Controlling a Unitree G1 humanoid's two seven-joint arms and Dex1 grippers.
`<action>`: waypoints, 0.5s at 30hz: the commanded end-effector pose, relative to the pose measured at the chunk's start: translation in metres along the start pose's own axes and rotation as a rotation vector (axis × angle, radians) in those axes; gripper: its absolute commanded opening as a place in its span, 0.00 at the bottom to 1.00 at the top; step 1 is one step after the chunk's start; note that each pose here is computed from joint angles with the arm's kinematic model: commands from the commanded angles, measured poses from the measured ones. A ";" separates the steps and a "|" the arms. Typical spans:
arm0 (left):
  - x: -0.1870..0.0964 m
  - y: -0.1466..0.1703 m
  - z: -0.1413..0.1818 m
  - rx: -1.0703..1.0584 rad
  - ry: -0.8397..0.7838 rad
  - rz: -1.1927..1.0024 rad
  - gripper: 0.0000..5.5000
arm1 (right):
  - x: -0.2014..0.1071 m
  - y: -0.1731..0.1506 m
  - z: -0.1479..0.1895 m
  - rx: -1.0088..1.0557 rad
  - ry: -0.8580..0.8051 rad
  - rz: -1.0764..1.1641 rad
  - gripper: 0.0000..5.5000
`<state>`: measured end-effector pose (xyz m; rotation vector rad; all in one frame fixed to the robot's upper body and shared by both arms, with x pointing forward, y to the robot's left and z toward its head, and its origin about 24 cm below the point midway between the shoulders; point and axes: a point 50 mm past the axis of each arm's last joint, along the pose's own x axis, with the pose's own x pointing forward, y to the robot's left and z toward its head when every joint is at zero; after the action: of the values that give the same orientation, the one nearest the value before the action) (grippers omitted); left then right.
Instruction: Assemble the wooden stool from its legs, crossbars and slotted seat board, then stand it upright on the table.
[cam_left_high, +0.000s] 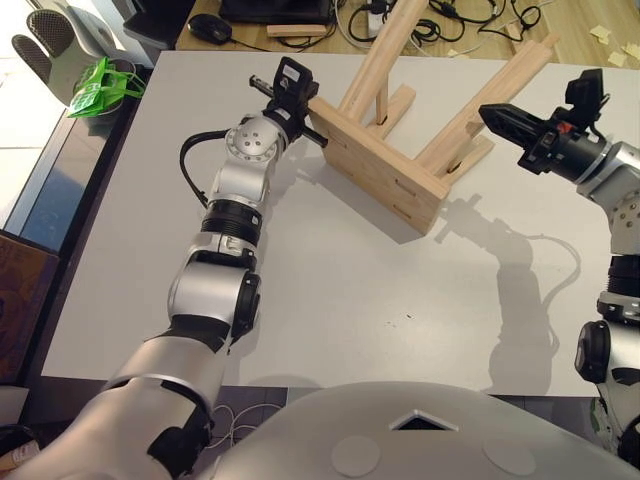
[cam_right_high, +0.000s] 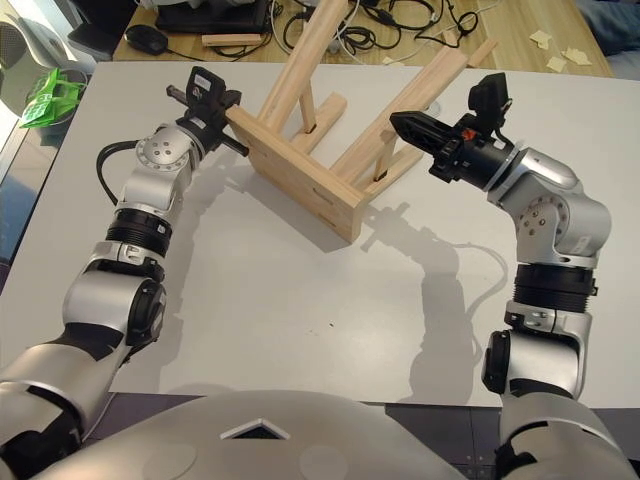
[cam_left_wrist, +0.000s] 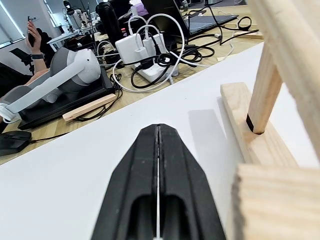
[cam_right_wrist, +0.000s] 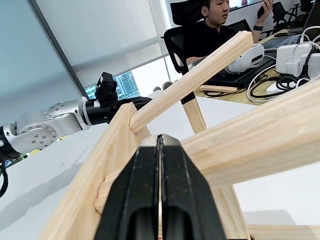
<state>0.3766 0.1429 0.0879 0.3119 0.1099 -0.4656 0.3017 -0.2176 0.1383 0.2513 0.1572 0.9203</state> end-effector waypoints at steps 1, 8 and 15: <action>-0.005 -0.015 -0.008 -0.021 0.016 -0.080 0.00 | -0.004 -0.003 0.007 -0.028 -0.010 -0.031 0.00; -0.014 -0.046 0.000 -0.048 -0.020 -0.155 0.00 | -0.030 -0.012 -0.002 -0.011 0.044 -0.115 0.00; -0.037 -0.085 0.016 -0.076 -0.034 -0.257 0.00 | -0.078 -0.016 -0.011 0.011 0.124 -0.238 0.00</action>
<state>0.3160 0.0903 0.0832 0.2266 0.1280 -0.6824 0.2758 -0.2742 0.1314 0.1882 0.2405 0.7452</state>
